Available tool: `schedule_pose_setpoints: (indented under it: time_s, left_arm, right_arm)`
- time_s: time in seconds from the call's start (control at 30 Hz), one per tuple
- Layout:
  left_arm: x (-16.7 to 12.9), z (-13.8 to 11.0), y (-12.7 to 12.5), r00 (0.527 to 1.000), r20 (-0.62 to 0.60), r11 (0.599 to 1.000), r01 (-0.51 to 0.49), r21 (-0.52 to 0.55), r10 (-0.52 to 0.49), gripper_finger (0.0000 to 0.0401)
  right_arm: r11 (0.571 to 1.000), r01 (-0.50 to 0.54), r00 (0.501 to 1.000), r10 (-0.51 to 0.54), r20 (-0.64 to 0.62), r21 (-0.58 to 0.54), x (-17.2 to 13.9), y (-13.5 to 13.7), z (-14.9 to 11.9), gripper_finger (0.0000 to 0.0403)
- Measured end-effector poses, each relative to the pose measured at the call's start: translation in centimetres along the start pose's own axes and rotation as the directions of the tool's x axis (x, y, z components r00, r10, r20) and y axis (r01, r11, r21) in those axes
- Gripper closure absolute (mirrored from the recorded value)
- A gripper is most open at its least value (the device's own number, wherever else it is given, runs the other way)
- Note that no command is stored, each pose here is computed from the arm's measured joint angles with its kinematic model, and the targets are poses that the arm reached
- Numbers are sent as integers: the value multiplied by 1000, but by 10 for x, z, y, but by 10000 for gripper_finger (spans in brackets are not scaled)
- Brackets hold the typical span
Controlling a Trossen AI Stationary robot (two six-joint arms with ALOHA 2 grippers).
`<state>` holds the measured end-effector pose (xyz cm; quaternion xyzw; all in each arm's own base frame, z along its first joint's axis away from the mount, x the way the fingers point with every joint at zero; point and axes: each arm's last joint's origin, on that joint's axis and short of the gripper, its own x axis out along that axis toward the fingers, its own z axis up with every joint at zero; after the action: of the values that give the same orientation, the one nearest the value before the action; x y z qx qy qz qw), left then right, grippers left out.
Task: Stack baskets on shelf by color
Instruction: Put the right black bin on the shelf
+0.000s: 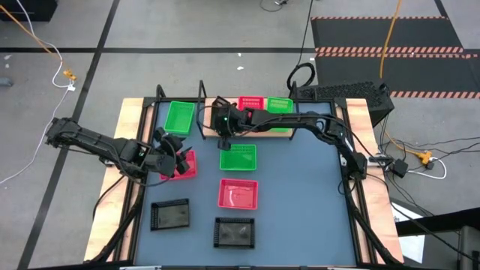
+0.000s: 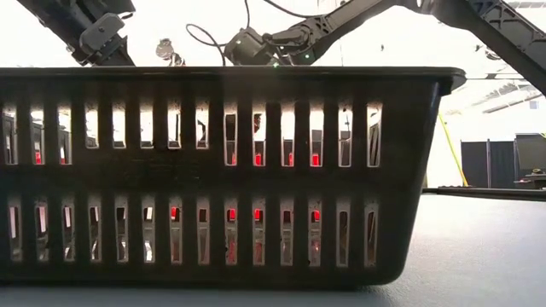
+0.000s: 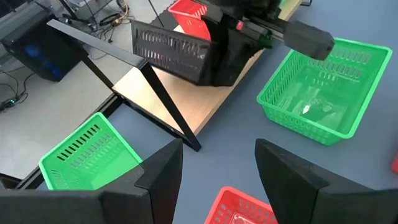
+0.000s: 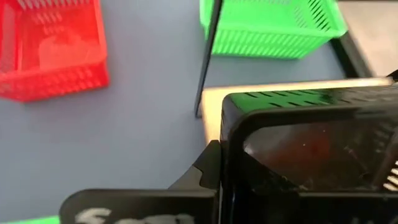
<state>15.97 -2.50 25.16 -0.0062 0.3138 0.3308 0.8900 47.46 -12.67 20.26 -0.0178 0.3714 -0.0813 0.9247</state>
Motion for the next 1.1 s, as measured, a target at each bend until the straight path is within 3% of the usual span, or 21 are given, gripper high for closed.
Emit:
schedule_pose_setpoints:
  time_s: [0.4,0.9,1.1]
  left_arm:
    - [0,-2,1,1000,-14,1000,-6,-28,5,199]
    - [0,-2,1,1000,-15,1000,-6,-27,6,199]
    - [0,-2,1,1000,-15,1000,-6,-26,6,199]
  right_arm:
    - [999,21,999,-20,25,-47,2,-10,-3,401]
    - [995,89,996,-88,22,-39,1,-20,-3,369]
    - [995,98,992,-96,84,-17,1,-21,3,340]
